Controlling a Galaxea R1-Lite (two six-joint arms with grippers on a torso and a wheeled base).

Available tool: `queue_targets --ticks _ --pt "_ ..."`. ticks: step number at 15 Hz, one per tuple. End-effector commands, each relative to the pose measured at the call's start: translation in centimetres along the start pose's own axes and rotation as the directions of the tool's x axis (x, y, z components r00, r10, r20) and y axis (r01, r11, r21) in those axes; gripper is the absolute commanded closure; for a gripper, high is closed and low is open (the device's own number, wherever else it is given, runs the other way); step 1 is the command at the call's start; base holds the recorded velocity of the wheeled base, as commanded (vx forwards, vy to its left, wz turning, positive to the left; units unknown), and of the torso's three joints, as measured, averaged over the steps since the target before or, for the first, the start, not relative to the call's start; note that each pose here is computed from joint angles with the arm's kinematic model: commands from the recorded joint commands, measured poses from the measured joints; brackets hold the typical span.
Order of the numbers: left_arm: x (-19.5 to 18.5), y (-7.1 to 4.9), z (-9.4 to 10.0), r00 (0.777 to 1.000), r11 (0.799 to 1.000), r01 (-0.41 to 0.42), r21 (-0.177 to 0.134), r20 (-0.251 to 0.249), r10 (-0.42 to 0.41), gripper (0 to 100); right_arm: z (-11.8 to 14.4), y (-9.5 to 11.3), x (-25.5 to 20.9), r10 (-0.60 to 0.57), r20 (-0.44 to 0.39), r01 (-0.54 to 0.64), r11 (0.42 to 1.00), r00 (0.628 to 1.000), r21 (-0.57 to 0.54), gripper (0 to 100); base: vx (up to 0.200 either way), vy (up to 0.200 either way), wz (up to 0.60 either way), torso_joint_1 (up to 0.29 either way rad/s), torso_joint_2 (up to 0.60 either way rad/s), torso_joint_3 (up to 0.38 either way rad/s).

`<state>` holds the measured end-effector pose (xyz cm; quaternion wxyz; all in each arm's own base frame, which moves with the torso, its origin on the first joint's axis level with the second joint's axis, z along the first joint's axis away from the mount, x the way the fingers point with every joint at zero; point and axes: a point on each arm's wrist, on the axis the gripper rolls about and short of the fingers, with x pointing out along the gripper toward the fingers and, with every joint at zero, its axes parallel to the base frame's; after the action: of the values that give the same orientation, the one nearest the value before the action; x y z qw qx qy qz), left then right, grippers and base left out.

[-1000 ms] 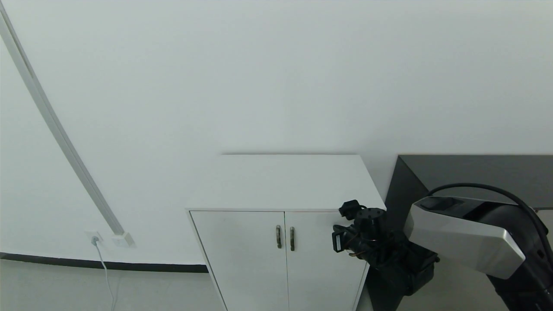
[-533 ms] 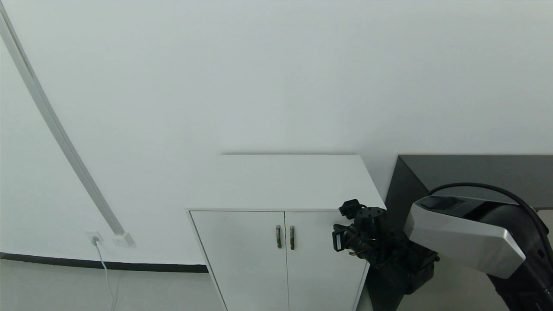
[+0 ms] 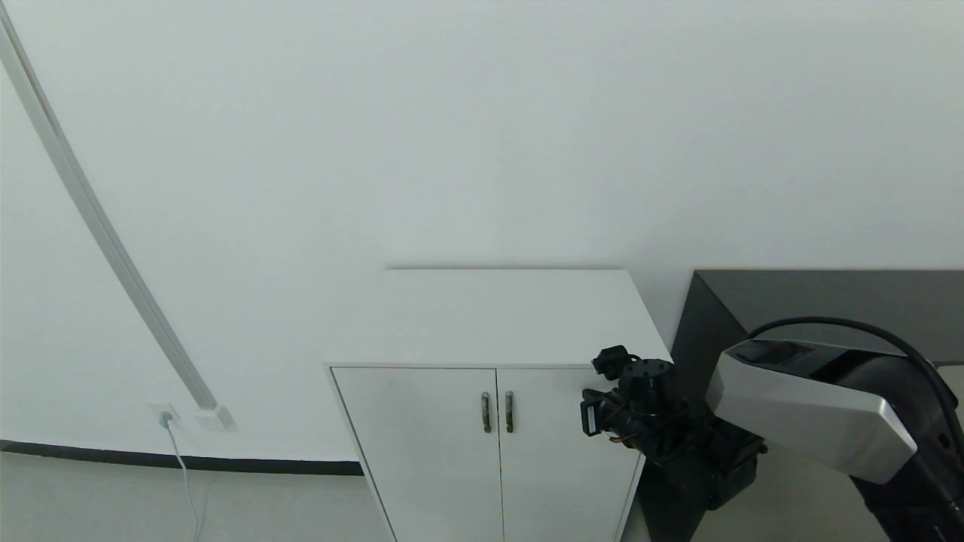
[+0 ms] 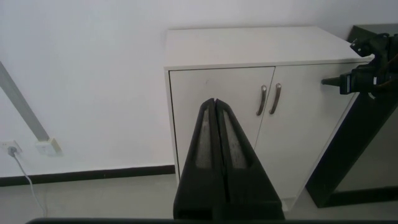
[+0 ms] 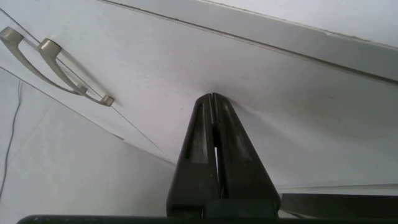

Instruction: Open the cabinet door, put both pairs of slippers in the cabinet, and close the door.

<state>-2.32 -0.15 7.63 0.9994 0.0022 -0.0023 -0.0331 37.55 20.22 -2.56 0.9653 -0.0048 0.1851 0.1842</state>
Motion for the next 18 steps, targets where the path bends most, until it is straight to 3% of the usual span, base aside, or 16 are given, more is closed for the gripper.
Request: queue_targets --ticks 1,6,11,15,18 --pt "0.0 0.0 0.0 1.0 1.0 -0.002 0.0 -0.001 0.002 100 0.1 0.0 0.0 -0.001 0.004 0.001 1.0 1.0 0.001 100 0.0 0.0 0.0 0.0 0.0 0.0" --pt "0.0 0.0 0.0 1.0 1.0 0.0 0.0 -0.001 0.0 100 2.4 0.7 -4.3 0.02 0.02 -0.02 1.0 1.0 0.006 100 0.0 0.0 0.0 0.0 0.0 0.0" --pt "0.0 0.0 0.0 1.0 1.0 -0.002 0.0 -0.003 0.002 100 3.3 -2.2 -12.5 -0.035 0.066 0.03 0.997 0.997 0.074 100 0.0 0.0 0.0 0.0 0.0 0.0" --pt "0.0 0.0 0.0 1.0 1.0 0.0 0.0 -0.001 0.0 100 2.6 -5.2 -17.5 -0.224 0.074 0.215 0.97 0.972 0.111 100 0.0 0.0 0.0 0.0 0.0 0.0" --pt "0.0 0.0 0.0 1.0 1.0 0.0 0.0 -0.001 0.0 100 2.4 -6.9 -20.3 -0.387 0.059 0.376 0.917 0.92 0.135 100 0.0 0.0 0.0 0.0 0.0 0.0"
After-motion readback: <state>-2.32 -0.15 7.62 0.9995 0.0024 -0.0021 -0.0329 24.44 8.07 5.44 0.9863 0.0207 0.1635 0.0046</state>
